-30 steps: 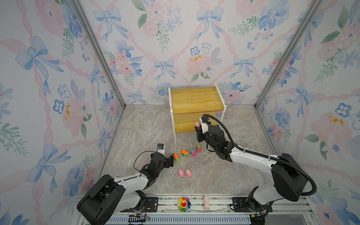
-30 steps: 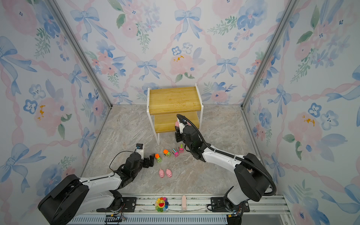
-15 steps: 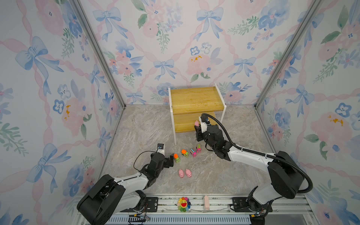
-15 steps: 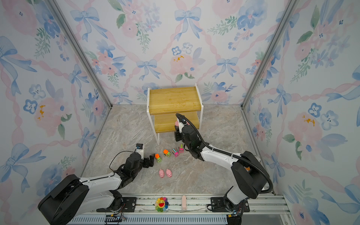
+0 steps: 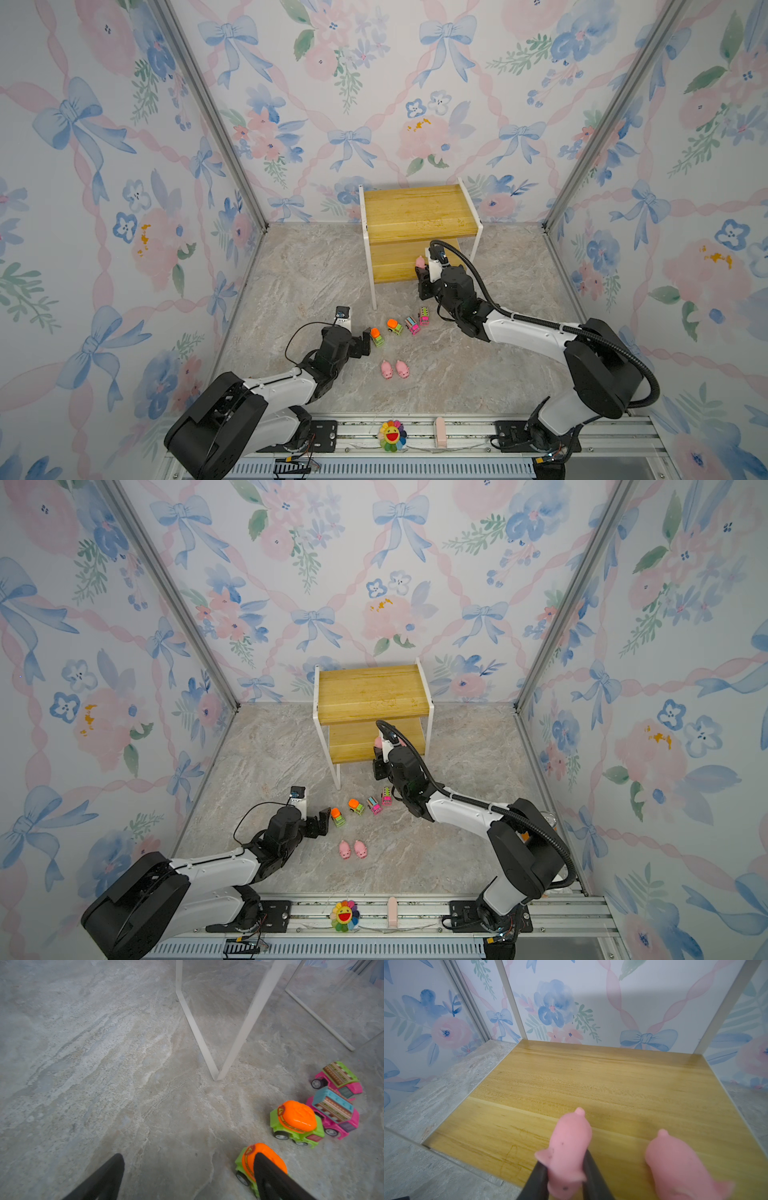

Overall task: Place and organize the plastic toys onto the shelf
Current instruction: 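Lower the pig onto the lower shelf beside the first pig and open the right gripper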

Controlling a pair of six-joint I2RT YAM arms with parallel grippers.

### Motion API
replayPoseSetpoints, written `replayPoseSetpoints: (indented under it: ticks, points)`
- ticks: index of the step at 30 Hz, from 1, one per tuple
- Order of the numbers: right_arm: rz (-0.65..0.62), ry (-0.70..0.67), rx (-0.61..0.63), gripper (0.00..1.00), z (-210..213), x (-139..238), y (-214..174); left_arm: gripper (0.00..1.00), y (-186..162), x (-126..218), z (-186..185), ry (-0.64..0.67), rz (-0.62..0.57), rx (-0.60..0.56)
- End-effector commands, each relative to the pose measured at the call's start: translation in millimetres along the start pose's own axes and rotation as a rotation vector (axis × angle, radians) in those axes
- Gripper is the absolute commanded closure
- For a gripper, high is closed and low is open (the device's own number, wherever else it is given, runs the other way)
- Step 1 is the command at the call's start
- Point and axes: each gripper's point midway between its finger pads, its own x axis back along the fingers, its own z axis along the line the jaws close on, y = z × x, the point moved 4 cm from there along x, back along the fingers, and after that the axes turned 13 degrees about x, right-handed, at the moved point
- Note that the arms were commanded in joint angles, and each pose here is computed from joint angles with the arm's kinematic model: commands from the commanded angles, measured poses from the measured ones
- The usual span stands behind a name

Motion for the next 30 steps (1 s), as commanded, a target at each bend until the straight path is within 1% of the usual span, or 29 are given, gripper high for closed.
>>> replayPoseSetpoints:
  ticks: [1,16,30]
  points:
    - [-0.018,-0.023,-0.025,0.73,-5,-6,2,0.02,7,-2,-4,-0.009,-0.013,0.004]
    - [0.015,-0.034,-0.025,0.72,-5,-11,-16,0.02,7,-3,-4,-0.009,-0.012,0.004]
    - [0.02,-0.054,-0.026,0.7,-9,-10,-20,0.02,7,-3,-4,-0.008,-0.009,0.003]
